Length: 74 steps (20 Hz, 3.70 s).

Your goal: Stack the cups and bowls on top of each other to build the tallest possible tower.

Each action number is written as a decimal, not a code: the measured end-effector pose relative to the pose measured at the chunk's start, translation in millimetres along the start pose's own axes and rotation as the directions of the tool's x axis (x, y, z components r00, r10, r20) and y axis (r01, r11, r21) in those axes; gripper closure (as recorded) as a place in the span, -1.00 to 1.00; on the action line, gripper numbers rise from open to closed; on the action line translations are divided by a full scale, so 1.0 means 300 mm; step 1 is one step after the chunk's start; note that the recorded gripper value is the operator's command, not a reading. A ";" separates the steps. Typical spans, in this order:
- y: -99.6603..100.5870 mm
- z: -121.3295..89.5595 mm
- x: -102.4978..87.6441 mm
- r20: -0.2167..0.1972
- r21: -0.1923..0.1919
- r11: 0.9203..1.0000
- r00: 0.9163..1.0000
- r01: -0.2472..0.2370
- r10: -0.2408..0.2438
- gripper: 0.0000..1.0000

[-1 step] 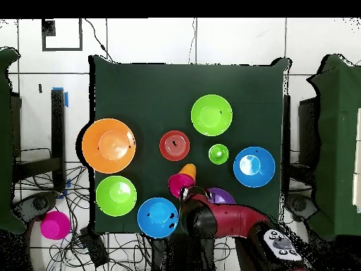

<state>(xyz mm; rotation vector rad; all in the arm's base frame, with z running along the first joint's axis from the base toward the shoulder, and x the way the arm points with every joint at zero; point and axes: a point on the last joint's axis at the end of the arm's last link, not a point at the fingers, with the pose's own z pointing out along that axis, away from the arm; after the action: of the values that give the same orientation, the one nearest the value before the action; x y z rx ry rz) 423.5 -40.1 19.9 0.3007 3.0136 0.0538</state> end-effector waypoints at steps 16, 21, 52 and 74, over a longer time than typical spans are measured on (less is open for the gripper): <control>0.000 0.064 0.128 -0.193 0.003 1.000 0.981 -0.009 0.009 1.00; -0.008 0.061 0.125 -0.234 0.016 1.000 0.972 -0.004 0.008 1.00; 0.040 -0.020 -0.166 -0.223 0.026 0.998 0.973 0.057 -0.049 1.00; 0.030 -0.070 -0.229 -0.210 0.044 0.997 0.976 0.062 -0.051 1.00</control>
<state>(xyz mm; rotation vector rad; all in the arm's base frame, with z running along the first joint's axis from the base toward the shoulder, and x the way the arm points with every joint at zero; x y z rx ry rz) 489.5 -45.6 48.6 0.2264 3.2340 0.0042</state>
